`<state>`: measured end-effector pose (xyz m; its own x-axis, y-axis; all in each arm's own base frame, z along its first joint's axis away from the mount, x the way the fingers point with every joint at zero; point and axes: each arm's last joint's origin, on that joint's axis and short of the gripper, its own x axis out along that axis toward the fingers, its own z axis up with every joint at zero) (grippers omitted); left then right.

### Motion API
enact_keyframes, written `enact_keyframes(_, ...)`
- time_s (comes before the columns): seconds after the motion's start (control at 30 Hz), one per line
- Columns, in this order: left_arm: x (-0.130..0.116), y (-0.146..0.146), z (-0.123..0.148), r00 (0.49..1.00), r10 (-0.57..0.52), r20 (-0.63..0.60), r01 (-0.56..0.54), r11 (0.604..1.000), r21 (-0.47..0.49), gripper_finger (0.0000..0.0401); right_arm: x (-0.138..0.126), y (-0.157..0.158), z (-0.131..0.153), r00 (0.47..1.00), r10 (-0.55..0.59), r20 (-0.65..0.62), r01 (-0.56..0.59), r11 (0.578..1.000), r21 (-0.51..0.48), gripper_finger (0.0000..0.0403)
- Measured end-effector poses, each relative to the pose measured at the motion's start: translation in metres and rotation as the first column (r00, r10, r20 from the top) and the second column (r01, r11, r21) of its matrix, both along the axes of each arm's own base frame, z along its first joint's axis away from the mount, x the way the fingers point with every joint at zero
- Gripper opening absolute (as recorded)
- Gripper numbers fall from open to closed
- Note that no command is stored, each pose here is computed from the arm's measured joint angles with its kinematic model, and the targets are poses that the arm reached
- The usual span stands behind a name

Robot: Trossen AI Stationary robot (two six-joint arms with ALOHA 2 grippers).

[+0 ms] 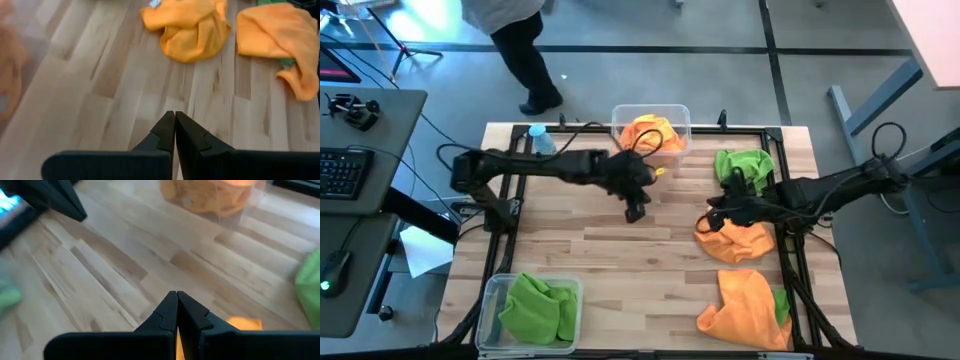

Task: Sort microfiber towel by color & place in baskets
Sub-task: Put the orange towel into the top transparent bin

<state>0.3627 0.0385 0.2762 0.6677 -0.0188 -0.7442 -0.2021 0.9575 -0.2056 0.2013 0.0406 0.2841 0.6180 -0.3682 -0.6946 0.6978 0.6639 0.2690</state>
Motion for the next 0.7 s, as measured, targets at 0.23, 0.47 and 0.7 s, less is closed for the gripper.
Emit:
enact_keyframes(0.23,-0.068,-0.018,-0.004,0.998,0.031,0.047,-0.029,0.999,-0.045,0.0,0.041,0.023,0.015,0.957,-0.015,-0.29,0.045,0.995,0.094,0.0)
enact_keyframes(0.47,-0.131,-0.035,0.003,0.987,0.05,0.151,-0.038,0.996,-0.083,0.0,0.059,0.052,0.022,0.888,-0.041,-0.459,0.137,0.974,0.179,0.0)
enact_keyframes(0.7,-0.163,-0.041,0.008,0.973,0.054,0.225,-0.034,0.995,-0.093,0.0,0.04,0.076,0.0,0.836,-0.136,-0.532,0.278,0.94,0.197,0.0001)
